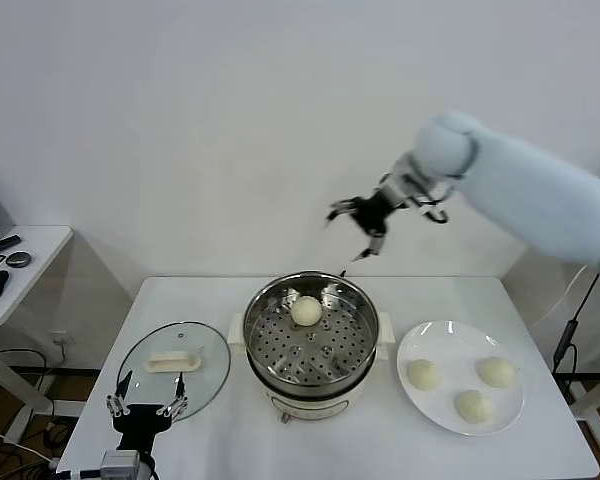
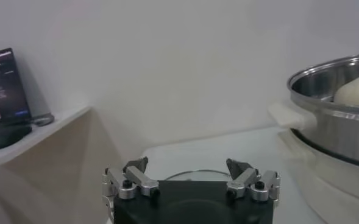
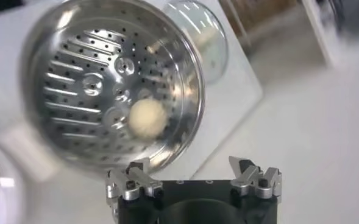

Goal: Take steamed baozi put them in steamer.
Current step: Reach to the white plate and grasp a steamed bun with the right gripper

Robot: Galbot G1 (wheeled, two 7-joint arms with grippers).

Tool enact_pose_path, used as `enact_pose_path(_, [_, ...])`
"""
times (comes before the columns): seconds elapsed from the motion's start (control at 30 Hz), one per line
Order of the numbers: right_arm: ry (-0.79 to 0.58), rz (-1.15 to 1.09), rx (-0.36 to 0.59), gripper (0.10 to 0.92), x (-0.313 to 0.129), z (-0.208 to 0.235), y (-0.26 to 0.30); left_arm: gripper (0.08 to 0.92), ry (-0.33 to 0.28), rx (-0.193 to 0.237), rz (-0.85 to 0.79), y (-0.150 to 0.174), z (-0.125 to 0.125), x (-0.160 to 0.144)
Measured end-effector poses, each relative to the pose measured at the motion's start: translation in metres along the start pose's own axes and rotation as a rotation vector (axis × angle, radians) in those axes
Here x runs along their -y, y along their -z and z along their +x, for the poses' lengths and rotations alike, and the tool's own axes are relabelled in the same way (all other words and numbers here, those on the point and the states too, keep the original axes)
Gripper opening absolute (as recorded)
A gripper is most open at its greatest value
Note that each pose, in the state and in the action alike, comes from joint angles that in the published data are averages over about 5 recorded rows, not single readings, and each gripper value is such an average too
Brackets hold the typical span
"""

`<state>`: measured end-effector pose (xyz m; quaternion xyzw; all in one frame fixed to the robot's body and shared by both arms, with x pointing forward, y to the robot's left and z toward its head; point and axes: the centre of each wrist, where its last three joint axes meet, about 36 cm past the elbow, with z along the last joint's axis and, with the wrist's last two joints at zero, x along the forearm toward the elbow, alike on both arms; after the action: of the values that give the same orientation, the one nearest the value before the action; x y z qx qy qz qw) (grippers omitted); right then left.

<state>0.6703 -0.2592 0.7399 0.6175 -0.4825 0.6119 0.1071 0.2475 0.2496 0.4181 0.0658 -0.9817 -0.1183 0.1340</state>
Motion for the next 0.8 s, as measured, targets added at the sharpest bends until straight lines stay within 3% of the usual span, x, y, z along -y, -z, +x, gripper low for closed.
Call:
enact_pose_path(0.27, [0.079, -0.346, -0.068, 0.823, -0.077, 0.014, -0.030, 0.823, -0.011, 0.007, 0.003, 0.004, -0.004, -0.001])
enact_pose_path(0.53, [0.158, -0.547, -0.117, 0.823, -0.137, -0.032, -0.042, 0.823, -0.006, -0.009, 0.012, 0.003, -0.002, 0.000])
enact_pose_path(0.8, [0.206, -0.638, -0.165, 0.823, -0.170, -0.076, -0.049, 0.823, -0.001, -0.021, 0.016, 0.001, 0.001, 0.001])
